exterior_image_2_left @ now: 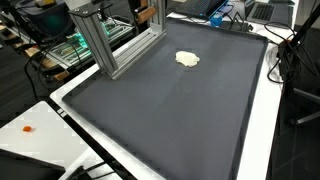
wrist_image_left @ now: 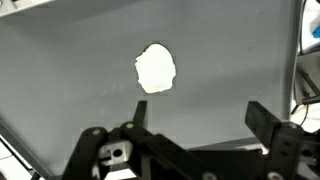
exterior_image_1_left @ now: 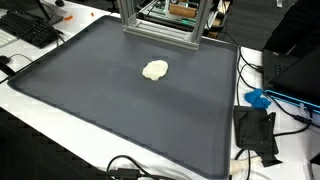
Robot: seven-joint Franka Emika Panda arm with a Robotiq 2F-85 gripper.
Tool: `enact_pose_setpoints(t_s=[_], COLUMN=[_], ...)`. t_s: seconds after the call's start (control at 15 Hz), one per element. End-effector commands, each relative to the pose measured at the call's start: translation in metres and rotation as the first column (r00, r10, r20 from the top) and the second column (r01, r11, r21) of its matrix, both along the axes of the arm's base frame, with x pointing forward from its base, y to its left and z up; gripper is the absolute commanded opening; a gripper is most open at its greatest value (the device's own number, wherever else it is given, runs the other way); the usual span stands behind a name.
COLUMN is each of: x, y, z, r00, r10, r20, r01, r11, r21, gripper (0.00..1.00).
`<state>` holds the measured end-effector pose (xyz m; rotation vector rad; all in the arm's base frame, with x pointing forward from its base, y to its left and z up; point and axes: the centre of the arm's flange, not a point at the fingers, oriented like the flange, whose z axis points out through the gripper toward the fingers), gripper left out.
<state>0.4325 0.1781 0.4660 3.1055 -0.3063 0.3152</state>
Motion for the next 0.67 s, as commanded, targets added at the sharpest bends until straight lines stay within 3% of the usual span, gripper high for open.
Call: enact_pose_setpoints(t_s=[0.0, 0.6], x=[0.020, 0.022], y=[-0.005, -0.012], z=[-0.021, -0.029], r00=[0.999, 0.999], r10=[-0.029, -0.023], r20=[-0.020, -0.042], r01=[0.028, 0.023], r11=[1.000, 1.000], r21=[-0.013, -0.003], gripper=[1.00, 1.00])
